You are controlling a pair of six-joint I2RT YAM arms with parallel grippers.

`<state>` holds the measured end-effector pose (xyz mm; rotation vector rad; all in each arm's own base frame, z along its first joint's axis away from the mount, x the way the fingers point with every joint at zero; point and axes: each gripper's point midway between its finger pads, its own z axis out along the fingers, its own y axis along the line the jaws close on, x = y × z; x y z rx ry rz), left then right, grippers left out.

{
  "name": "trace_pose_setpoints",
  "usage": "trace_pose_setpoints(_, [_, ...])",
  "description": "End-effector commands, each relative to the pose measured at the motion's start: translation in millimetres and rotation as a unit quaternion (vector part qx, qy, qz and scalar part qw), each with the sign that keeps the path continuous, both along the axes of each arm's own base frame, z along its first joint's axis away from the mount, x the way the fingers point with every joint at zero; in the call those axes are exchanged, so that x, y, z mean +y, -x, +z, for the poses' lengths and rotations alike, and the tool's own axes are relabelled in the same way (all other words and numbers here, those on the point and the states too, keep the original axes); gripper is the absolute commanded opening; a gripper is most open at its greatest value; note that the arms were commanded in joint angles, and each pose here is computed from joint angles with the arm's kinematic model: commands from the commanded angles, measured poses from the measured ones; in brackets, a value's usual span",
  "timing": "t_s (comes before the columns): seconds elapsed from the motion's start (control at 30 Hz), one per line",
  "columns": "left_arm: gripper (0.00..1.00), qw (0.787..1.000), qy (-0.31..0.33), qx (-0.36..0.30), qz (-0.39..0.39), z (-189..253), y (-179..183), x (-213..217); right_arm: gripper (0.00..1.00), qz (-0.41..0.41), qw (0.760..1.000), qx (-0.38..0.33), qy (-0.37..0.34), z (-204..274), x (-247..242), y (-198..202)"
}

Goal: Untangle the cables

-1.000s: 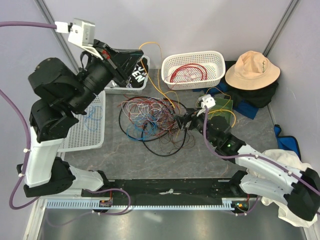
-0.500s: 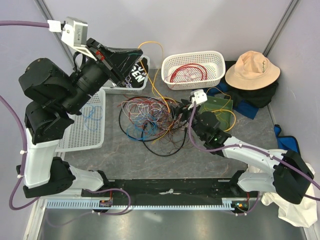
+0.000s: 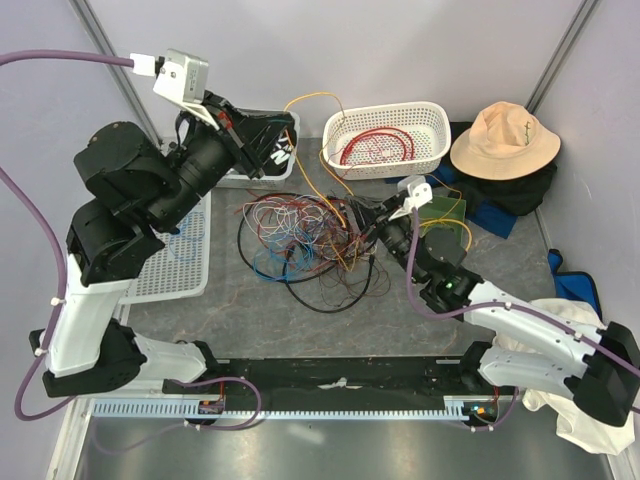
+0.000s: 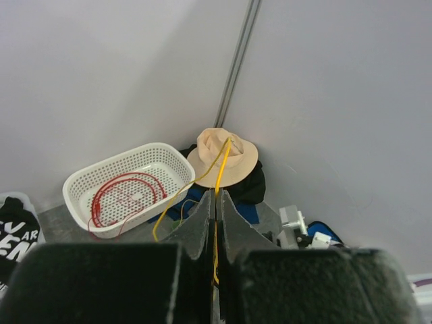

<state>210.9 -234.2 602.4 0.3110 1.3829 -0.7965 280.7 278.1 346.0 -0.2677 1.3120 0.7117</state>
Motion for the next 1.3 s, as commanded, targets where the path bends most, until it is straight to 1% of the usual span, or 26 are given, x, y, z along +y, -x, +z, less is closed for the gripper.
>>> trace_pose_setpoints(0.0, [0.02, 0.998, -0.007, -0.005, 0.06, -10, -15, 15, 0.0, -0.002, 1.0, 0.004, -0.025, 43, -15, 12])
trace_pose_setpoints(0.03, [0.02, 0.997, -0.024, 0.012, 0.075, -33, -22, 14, 0.0, -0.005, 0.999, 0.002, -0.044, 69, -20, 15])
trace_pose_setpoints(0.07, [0.04, 0.994, -0.027, 0.024, 0.104, -45, -31, 18, 0.0, -0.013, 0.999, 0.008, -0.045, 78, -25, 15])
trace_pose_setpoints(0.1, [0.07, 0.993, -0.019, 0.031, 0.112, -53, -34, 18, 0.0, -0.03, 0.999, 0.031, -0.025, 72, -30, 12])
trace_pose_setpoints(0.13, [0.12, 0.99, -0.046, 0.055, 0.12, -90, -43, 9, 0.0, -0.039, 0.998, 0.023, -0.042, 101, -39, 14])
trace_pose_setpoints(0.2, [0.18, 0.986, -0.032, 0.08, 0.14, -115, -46, 15, 0.0, -0.064, 0.997, 0.045, -0.022, 103, -48, 12])
trace_pose_setpoints(0.23, [0.23, 0.983, -0.044, 0.099, 0.146, -148, -52, 8, 0.0, -0.074, 0.996, 0.036, -0.034, 125, -57, 14])
trace_pose_setpoints(0.3, [0.27, 0.981, -0.021, 0.116, 0.151, -167, -50, 13, 0.0, -0.096, 0.994, 0.049, -0.014, 126, -65, 12])
trace_pose_setpoints(0.33, [0.29, 0.979, -0.031, 0.132, 0.153, -197, -51, 10, 0.0, -0.114, 0.992, 0.045, -0.023, 141, -75, 12])
trace_pose_setpoints(0.37, [0.3, 0.977, -0.03, 0.141, 0.156, -209, -51, 11, 0.0, -0.124, 0.991, 0.048, -0.017, 142, -77, 10])
trace_pose_setpoints(0.4, [0.31, 0.977, -0.012, 0.149, 0.155, -214, -47, 15, 0.0, -0.132, 0.99, 0.055, -0.007, 141, -80, 9])
trace_pose_setpoints(0.43, [0.31, 0.973, -0.027, 0.166, 0.158, -243, -47, 15, 0.0, -0.145, 0.988, 0.052, -0.015, 151, -87, 10])
trace_pose_setpoints(0.5, [0.31, 0.973, -0.005, 0.172, 0.151, -254, -43, 15, 0.0, -0.158, 0.986, 0.059, -0.008, 151, -89, 6])
trace_pose_setpoints(0.53, [0.31, 0.972, -0.017, 0.183, 0.149, -277, -42, 14, 0.0, -0.17, 0.984, 0.059, -0.015, 158, -94, 5])
trace_pose_setpoints(0.6, [0.3, 0.971, -0.002, 0.189, 0.143, -288, -41, 11, 0.0, -0.203, 0.977, 0.065, -0.005, 155, -100, -3])
trace_pose_setpoints(0.63, [0.26, 0.97, -0.012, 0.198, 0.143, -307, -40, 11, 0.0, -0.217, 0.974, 0.062, -0.002, 159, -105, -4])
trace_pose_setpoints(0.67, [0.25, 0.969, 0.0, 0.203, 0.14, -311, -40, 9, 0.0, -0.25, 0.966, 0.068, 0.005, 155, -112, -10])
trace_pose_setpoints(0.7, [0.25, 0.968, 0.0, 0.208, 0.139, -319, -40, 7, 0.0, -0.267, 0.961, 0.067, 0.016, 155, -117, -13])
trace_pose_setpoints(0.73, [0.27, 0.967, -0.008, 0.216, 0.138, -333, -39, 6, 0.0, -0.282, 0.957, 0.068, 0.02, 155, -122, -17])
trace_pose_setpoints(0.77, [0.35, 0.964, -0.004, 0.225, 0.139, -339, -39, 5, 0.0, -0.295, 0.953, 0.068, 0.022, 155, -126, -18])
trace_pose_setpoints(0.8, [0.56, 0.963, -0.006, 0.23, 0.143, -346, -39, 7, 0.0, -0.309, 0.948, 0.069, 0.021, 156, -133, -21])
trace_pose_setpoints(0.9, [0.79, 0.958, -0.003, 0.243, 0.15, -355, -38, 9, 0.0, -0.322, 0.944, 0.064, 0.012, 165, -142, -27])
trace_pose_setpoints(1.03, [0.8, 0.955, 0.017, 0.258, 0.149, -362, -32, 14, 0.0, -0.342, 0.938, 0.051, -0.001, 188, -155, -31])
trace_pose_setpoints(1.1, [0.8, 0.952, 0.029, 0.266, 0.146, -368, -27, 17, 0.0, -0.354, 0.934, 0.047, 0.009, 193, -158, -36])
trace_pose_setpoints(1.2, [0.79, 0.948, 0.041, 0.283, 0.138, -382, -19, 22, 0.0, -0.381, 0.923, 0.042, 0.007, 203, -171, -46])
trace_pose_setpoints(1.27, [0.78, 0.943, 0.055, 0.299, 0.136, -392, -13, 24, 0.0, -0.405, 0.913, 0.039, 0.024, 203, -183, -56])
